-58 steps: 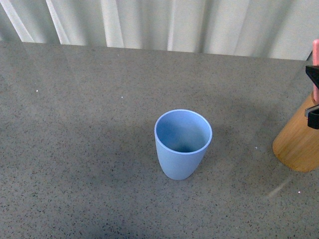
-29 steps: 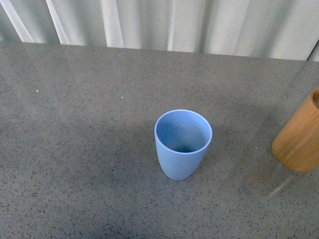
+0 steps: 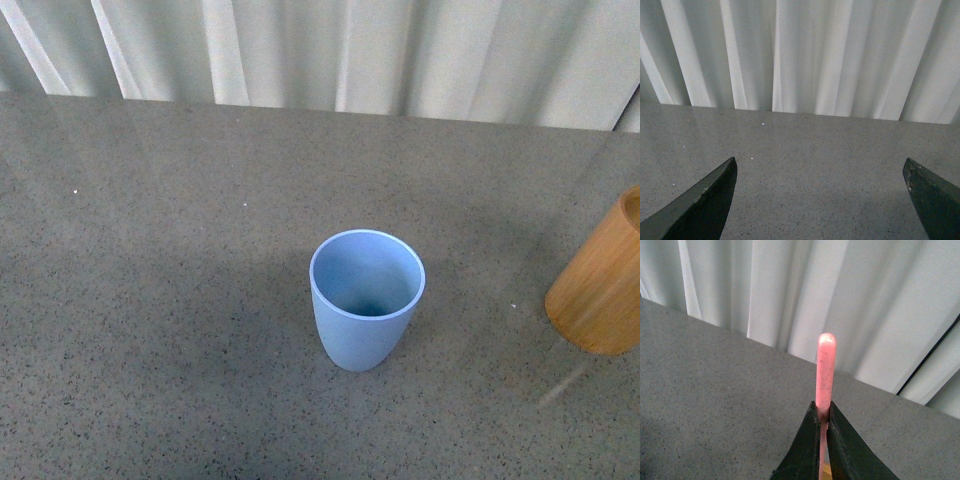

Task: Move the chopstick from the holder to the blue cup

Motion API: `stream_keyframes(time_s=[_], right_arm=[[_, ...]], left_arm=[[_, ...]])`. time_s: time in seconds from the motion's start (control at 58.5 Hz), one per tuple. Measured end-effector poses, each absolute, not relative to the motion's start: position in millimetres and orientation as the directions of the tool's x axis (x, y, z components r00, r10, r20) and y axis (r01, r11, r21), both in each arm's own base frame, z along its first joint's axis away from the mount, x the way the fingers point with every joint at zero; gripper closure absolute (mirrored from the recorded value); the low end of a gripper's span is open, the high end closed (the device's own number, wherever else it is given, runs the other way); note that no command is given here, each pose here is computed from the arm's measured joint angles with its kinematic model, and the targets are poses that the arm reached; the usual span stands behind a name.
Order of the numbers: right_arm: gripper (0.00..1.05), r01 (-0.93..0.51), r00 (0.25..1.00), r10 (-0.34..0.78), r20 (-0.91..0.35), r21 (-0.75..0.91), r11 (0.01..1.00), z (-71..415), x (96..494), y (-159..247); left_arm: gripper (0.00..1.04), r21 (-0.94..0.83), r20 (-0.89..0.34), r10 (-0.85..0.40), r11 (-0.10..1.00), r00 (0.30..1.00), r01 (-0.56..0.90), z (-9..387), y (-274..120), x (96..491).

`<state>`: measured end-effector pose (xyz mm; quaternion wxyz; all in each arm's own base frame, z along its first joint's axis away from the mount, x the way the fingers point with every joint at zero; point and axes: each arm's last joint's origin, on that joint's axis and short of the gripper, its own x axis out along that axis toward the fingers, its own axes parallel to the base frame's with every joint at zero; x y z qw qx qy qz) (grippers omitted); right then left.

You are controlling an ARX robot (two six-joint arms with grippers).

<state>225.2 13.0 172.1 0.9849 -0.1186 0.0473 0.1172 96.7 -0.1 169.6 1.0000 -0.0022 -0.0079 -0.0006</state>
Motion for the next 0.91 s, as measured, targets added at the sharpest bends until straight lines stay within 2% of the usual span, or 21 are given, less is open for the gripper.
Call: stream_keyframes(time_s=[0.274,0.564,0.718,0.906], right_arm=[[1.04,-0.218,0.976,0.212,-0.048,-0.228,0.949,193,221,19],[1.04,-0.239,0.964,0.256,0.067,-0.197,0.951,231,222,38],[1.04,-0.297,0.947,0.304,0.105,-0.079,0.952,252,224,53],[1.04,-0.407,0.913,0.405,0.041,0.129,0.904,252,227,80]], left_arm=[[0.07,-0.004,0.016,-0.001,1.000,1.000,0.001,170,0,97],[0.07,-0.004,0.016,-0.001,1.000,1.000,0.001,170,0,97],[0.07,-0.004,0.016,-0.001,1.000,1.000,0.001,170,0,97],[0.07,-0.004,0.016,-0.001,1.000,1.000,0.001,170,0,97]])
